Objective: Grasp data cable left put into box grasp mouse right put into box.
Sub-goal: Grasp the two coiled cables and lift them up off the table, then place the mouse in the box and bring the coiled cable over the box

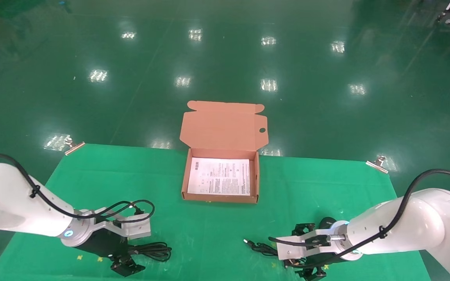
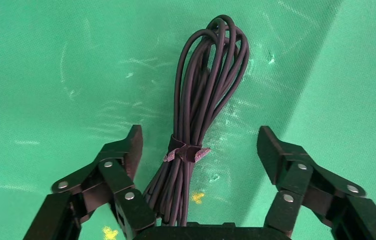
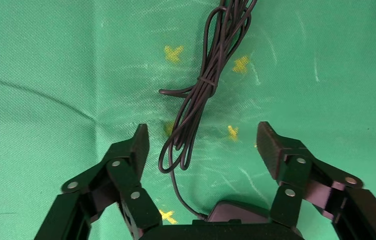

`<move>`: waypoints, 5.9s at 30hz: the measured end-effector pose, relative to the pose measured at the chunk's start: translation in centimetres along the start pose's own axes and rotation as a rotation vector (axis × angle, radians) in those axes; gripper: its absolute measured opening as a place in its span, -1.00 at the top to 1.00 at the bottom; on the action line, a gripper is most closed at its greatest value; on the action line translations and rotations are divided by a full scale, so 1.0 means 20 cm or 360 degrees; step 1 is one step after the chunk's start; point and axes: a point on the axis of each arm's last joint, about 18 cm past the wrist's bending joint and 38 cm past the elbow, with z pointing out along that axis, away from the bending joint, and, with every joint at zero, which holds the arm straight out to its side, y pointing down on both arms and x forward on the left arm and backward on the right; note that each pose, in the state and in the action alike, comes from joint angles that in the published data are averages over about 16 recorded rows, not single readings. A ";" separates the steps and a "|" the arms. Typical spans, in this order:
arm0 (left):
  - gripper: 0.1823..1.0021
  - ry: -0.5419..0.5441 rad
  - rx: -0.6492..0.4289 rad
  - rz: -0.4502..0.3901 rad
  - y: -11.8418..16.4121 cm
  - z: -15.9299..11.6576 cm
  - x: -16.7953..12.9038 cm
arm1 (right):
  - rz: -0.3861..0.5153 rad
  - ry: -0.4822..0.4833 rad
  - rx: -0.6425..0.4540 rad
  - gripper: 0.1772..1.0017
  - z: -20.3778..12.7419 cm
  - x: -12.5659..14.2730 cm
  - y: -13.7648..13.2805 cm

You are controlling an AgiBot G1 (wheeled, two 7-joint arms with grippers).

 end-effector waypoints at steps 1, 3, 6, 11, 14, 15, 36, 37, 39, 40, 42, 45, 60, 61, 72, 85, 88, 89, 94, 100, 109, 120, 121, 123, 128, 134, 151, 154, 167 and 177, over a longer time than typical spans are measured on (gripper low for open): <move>-0.66 0.0000 0.0000 0.0001 0.00 0.00 0.00 | 0.0000 0.0000 0.0000 -0.66 0.00 0.00 0.00; -0.57 0.0000 0.0001 0.0002 0.00 0.00 0.00 | -0.0001 0.0000 0.0000 -0.56 0.00 0.00 0.00; -0.44 0.0000 0.0002 0.0003 0.00 0.00 0.00 | -0.0001 0.0000 0.0001 -0.43 0.00 0.00 0.00; -0.18 0.0000 0.0002 0.0005 0.00 0.00 0.00 | -0.0002 0.0001 0.0001 -0.16 0.00 0.00 0.00; 0.02 0.0000 0.0003 0.0006 0.00 0.00 0.00 | -0.0002 0.0001 0.0001 0.04 0.00 0.00 0.00; 0.09 0.0000 0.0003 0.0006 -0.01 0.00 0.00 | -0.0002 0.0001 0.0001 0.10 0.00 0.00 0.00; 0.77 -0.0154 0.0067 0.0078 -0.04 -0.17 -0.14 | 0.0008 0.0156 -0.0011 0.87 -0.17 0.16 0.04; 0.77 -0.0185 0.0076 0.0092 -0.05 -0.19 -0.16 | 0.0007 0.0188 -0.0013 0.88 -0.20 0.19 0.04; 0.78 -0.0257 0.0096 0.0124 -0.08 -0.26 -0.21 | 0.0003 0.0263 -0.0018 0.90 -0.28 0.26 0.04; 0.78 -0.0296 0.0106 0.0141 -0.09 -0.29 -0.24 | 0.0000 0.0305 -0.0020 0.90 -0.32 0.29 0.05; 0.78 -0.0379 0.0127 0.0177 -0.13 -0.36 -0.29 | -0.0008 0.0396 -0.0022 0.90 -0.40 0.37 0.04; 0.78 -0.0508 0.0161 0.0231 -0.19 -0.47 -0.37 | -0.0035 0.0541 -0.0018 0.91 -0.54 0.49 0.02; 0.79 -0.1000 0.0327 0.0480 -0.62 -0.82 -0.49 | -0.0265 0.1137 0.0183 0.91 -0.99 1.04 -0.42; 0.79 -0.1023 0.0337 0.0492 -0.64 -0.84 -0.49 | -0.0279 0.1164 0.0198 0.91 -1.01 1.07 -0.45; 0.79 -0.1236 0.0387 0.0606 -0.81 -0.97 -0.52 | -0.0380 0.1325 0.0287 0.91 -1.13 1.26 -0.68; 0.79 -0.1249 0.0271 0.0598 -0.66 -0.96 -0.52 | -0.0347 0.1231 0.0328 0.91 -0.98 1.23 -0.72; 0.79 -0.1235 0.0214 0.0574 -0.59 -0.94 -0.52 | -0.0330 0.1179 0.0343 0.91 -0.90 1.20 -0.72; 0.79 -0.1232 0.0195 0.0566 -0.57 -0.94 -0.52 | -0.0325 0.1162 0.0348 0.91 -0.88 1.18 -0.72; 0.79 -0.1220 0.0112 0.0531 -0.49 -0.93 -0.52 | -0.0295 0.1078 0.0374 0.91 -0.74 1.12 -0.73; 0.79 -0.1215 0.0054 0.0498 -0.45 -0.92 -0.52 | -0.0258 0.0983 0.0418 0.91 -0.59 1.03 -0.75; 0.79 -0.1218 0.0041 0.0488 -0.45 -0.92 -0.51 | -0.0161 0.0859 0.0533 0.91 -0.39 0.88 -0.80; 0.79 -0.1220 0.0040 0.0487 -0.45 -0.92 -0.51 | 0.0119 0.0770 0.0630 0.91 -0.21 0.77 -0.76; 0.79 -0.1220 0.0040 0.0487 -0.45 -0.92 -0.51 | 0.0149 0.0765 0.0627 0.91 -0.19 0.76 -0.75; 0.79 -0.1220 0.0040 0.0487 -0.45 -0.92 -0.51 | 0.0206 0.0754 0.0616 0.91 -0.16 0.75 -0.72; 0.79 -0.1220 0.0040 0.0487 -0.45 -0.92 -0.51 | 0.0331 0.0722 0.0586 0.91 -0.10 0.73 -0.64; 0.79 -0.1220 0.0040 0.0487 -0.45 -0.92 -0.51 | 0.0399 0.0684 0.0561 0.91 -0.06 0.69 -0.60; 0.79 -0.1170 0.0076 0.0489 -0.49 -0.81 -0.47 | 0.0413 0.0653 0.0563 0.85 -0.06 0.66 -0.55; 0.79 -0.1145 0.0097 0.0494 -0.52 -0.75 -0.44 | 0.0409 0.0661 0.0562 0.79 -0.06 0.65 -0.53; 0.79 -0.1042 0.0210 0.0580 -0.72 -0.37 -0.28 | 0.0411 0.0768 0.0490 0.32 -0.22 0.67 -0.26; 0.79 -0.1022 0.0276 0.0687 -0.93 -0.08 -0.21 | 0.0406 0.0843 0.0430 -0.23 -0.45 0.61 -0.01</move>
